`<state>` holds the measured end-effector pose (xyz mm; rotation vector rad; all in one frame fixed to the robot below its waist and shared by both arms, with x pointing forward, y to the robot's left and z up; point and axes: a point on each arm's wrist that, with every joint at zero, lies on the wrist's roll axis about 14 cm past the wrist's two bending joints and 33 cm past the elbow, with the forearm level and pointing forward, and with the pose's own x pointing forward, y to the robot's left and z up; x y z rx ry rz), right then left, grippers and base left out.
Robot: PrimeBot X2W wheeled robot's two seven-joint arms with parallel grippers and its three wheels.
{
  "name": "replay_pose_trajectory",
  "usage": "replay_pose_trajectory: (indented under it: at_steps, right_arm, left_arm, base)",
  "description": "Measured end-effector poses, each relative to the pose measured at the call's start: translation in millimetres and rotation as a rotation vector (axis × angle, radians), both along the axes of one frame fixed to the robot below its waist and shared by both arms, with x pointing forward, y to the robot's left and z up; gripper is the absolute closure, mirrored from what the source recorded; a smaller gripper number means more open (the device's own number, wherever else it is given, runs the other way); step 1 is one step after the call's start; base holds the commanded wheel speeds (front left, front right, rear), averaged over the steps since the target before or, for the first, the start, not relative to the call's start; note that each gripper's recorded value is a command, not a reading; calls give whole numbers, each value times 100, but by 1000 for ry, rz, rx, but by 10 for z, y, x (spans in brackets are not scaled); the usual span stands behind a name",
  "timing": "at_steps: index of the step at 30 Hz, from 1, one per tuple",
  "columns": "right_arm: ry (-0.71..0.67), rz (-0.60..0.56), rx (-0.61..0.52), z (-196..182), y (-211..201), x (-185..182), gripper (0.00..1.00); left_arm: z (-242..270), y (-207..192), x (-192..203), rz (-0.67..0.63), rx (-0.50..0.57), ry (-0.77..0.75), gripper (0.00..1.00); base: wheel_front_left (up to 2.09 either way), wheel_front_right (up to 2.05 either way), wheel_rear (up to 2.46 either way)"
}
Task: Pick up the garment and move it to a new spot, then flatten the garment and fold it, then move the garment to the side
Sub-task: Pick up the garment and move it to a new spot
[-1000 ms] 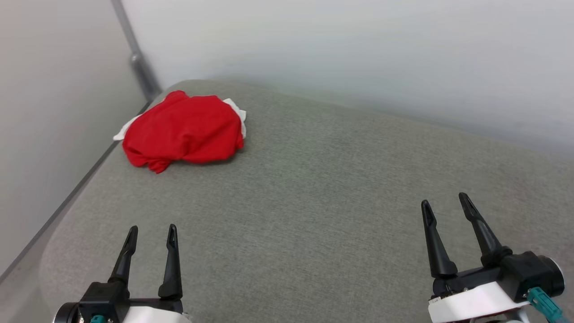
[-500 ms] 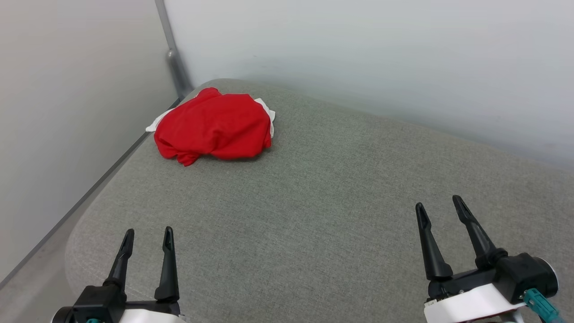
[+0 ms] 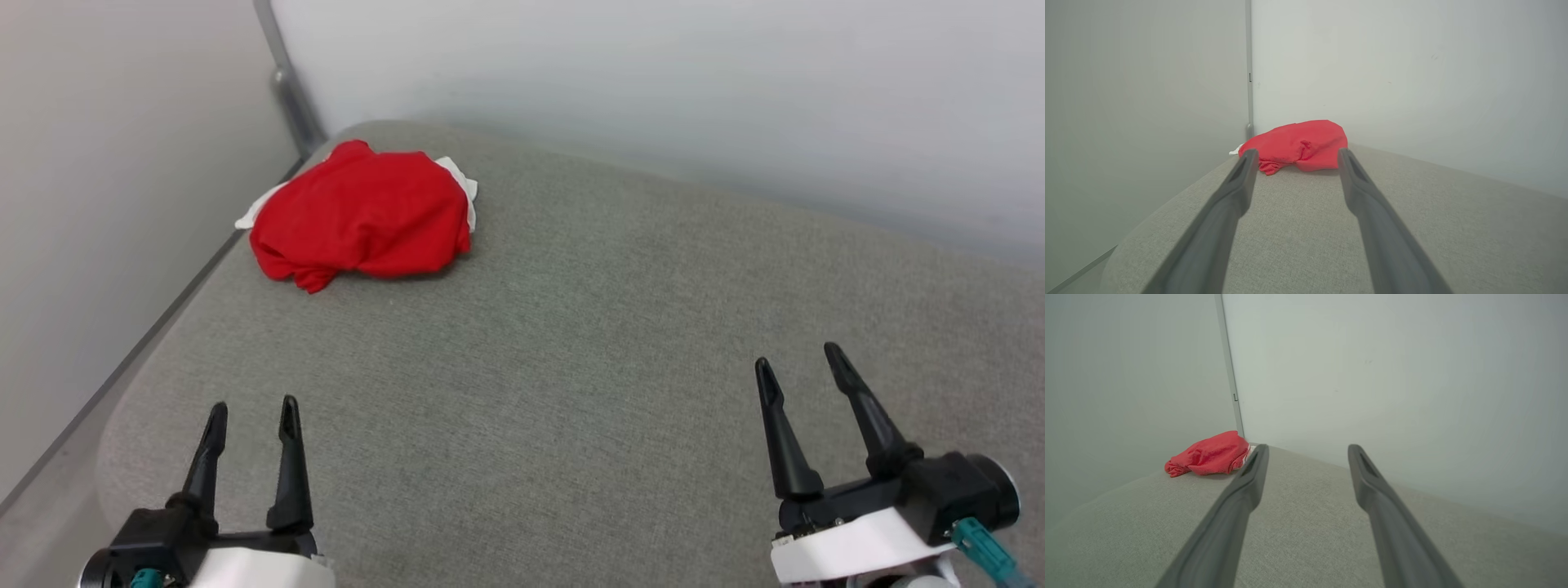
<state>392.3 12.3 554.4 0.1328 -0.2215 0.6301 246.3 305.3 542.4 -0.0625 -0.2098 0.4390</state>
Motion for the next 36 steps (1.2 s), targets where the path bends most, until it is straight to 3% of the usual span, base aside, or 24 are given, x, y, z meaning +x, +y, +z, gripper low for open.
replay_pose_trajectory:
  at_steps: [10,17,24,27,36]
  right_arm:
    - [13,-50,-15,-208,-114,343,0]
    - [52,-132,-40,-514,-360,648,0]
    - [117,-208,-64,-855,-637,799,0]
    - [140,-228,-72,-971,-718,834,0]
    - [223,-269,-97,-1327,-907,843,0]
  left_arm:
    - [-40,-73,792,-111,27,39,0]
    - [-202,321,1579,-162,56,129,0]
    - [-394,610,2468,-291,-45,442,0]
    - [-594,768,2634,-304,-110,640,0]
    - [-1116,621,2994,-405,-314,963,0]
  base:
    - [0,0,0]
    - [0,0,0]
    - [0,0,0]
    - [0,0,0]
    - [0,0,0]
